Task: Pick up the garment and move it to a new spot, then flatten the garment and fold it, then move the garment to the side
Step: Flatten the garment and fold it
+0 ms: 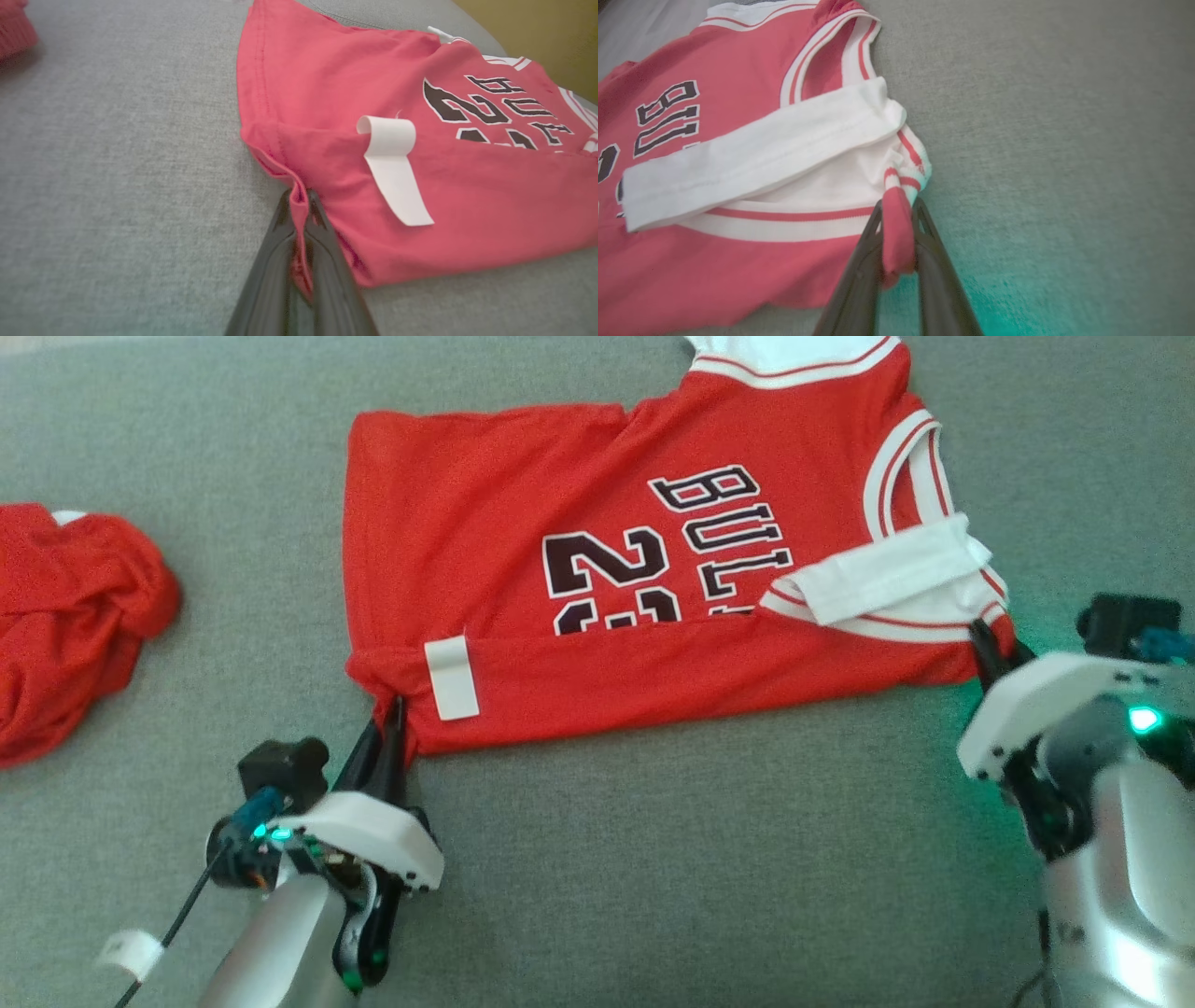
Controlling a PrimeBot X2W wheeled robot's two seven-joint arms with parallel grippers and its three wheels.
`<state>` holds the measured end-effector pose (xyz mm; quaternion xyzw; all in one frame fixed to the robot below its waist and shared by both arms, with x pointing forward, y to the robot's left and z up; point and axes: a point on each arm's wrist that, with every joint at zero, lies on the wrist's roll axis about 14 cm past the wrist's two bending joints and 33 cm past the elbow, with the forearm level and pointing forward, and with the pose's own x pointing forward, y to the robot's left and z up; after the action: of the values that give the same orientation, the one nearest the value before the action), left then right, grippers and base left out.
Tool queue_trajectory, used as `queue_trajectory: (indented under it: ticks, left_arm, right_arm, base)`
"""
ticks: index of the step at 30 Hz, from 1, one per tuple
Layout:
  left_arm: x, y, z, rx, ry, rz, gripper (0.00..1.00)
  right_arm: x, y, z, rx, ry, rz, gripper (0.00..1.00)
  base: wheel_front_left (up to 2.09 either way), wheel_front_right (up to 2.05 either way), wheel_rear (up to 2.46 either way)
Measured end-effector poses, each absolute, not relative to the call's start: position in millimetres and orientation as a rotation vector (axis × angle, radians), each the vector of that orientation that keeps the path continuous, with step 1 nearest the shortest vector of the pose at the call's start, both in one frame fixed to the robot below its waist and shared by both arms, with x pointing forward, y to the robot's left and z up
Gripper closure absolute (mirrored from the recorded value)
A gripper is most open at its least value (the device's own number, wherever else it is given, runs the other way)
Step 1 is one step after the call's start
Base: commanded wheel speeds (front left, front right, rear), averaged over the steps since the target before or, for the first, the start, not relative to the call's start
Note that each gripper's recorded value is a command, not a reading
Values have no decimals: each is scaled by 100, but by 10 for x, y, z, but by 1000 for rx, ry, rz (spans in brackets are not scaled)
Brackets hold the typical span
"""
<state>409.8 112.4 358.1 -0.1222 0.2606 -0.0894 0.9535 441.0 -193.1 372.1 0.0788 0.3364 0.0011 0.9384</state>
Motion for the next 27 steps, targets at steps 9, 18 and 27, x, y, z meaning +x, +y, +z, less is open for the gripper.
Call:
queue_trajectory:
  ticks: [9, 18, 27]
  left_arm:
    - [3797, 1172, 3661, -254, 588, -201, 100]
    - [3384, 1094, 3636, -264, 722, -226, 0]
    - [3404, 1122, 3747, -284, 708, -197, 0]
  right_arm:
    - [3864, -2222, 4069, 180, 617, -69, 100]
    - [3371, -2328, 3962, 260, 686, -113, 0]
    - [3698, -2225, 4278, 186, 583, -62, 0]
  base:
    - [0, 0, 0]
    - [0, 0, 0]
    - [0, 0, 0]
